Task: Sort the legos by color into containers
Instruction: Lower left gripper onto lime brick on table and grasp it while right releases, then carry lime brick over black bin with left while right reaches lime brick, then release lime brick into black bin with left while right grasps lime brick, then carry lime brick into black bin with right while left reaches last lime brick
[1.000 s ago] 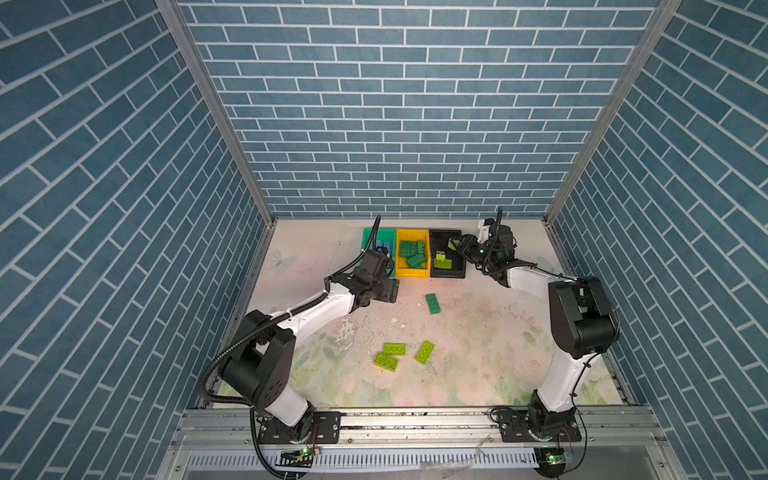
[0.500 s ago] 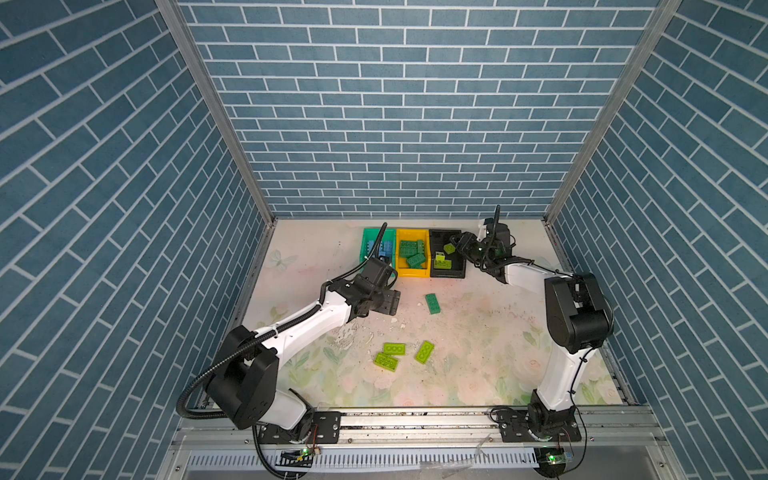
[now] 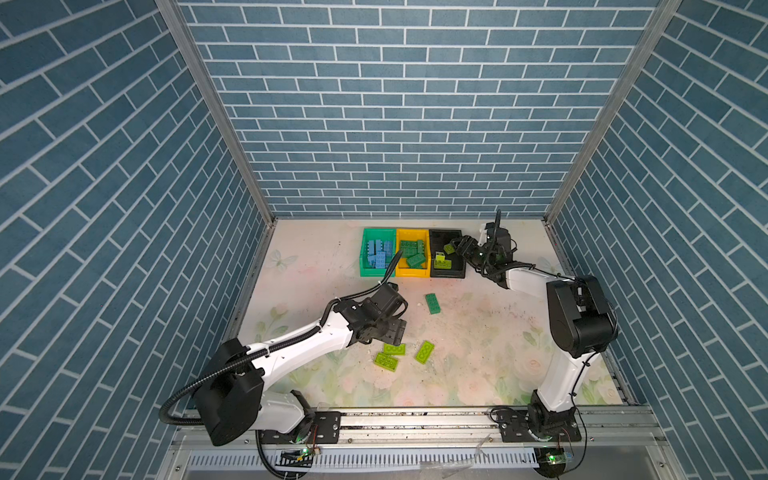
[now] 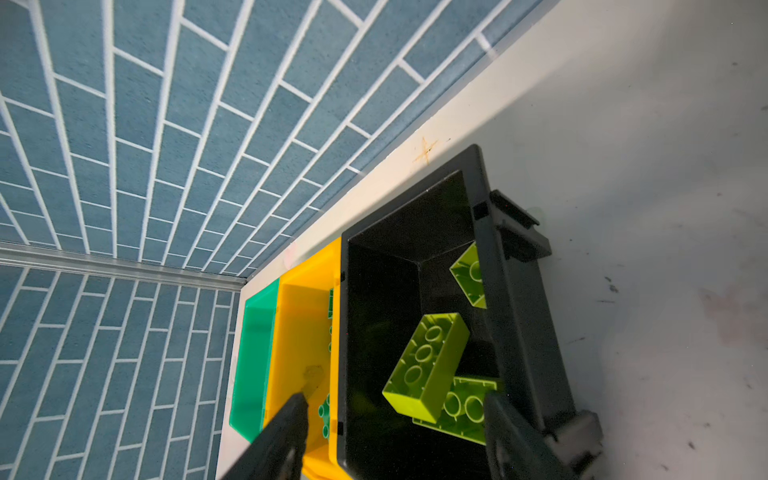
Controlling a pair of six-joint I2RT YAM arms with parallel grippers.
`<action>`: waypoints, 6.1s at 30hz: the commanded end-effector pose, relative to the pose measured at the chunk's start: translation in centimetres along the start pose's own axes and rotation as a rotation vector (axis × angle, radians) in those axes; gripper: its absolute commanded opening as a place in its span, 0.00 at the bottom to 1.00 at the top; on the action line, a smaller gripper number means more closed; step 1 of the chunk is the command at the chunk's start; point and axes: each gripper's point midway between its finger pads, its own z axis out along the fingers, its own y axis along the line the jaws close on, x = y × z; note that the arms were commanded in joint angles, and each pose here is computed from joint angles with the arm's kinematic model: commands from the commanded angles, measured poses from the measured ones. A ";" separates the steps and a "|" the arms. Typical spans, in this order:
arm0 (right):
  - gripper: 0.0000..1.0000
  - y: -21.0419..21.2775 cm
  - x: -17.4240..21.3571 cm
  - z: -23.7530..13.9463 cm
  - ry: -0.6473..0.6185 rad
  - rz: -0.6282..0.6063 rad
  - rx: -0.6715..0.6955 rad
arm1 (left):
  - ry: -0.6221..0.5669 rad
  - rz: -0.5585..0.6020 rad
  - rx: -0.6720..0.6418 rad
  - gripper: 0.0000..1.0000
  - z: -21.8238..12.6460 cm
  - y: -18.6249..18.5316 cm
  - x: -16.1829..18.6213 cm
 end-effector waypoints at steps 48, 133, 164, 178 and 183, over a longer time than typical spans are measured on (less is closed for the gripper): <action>0.68 0.8 0.7 -1.7 0.006 -0.069 0.008 | 0.208 0.042 -0.109 0.59 4.0 -1.0 8.8; 0.83 0.8 31.8 -14.3 0.617 -1.067 -0.068 | -0.444 0.205 0.147 0.82 12.8 -5.4 -33.0; 0.60 -2.4 35.1 -13.5 0.769 -1.208 0.107 | -0.527 0.195 0.112 0.82 4.9 -4.1 -31.5; 0.51 0.2 29.0 -11.9 0.597 -0.999 0.090 | -0.514 0.177 0.063 0.83 4.4 -2.3 -28.4; 0.51 1.5 25.4 -11.3 0.526 -0.866 0.037 | -0.493 0.171 0.026 0.82 4.0 -1.2 -26.8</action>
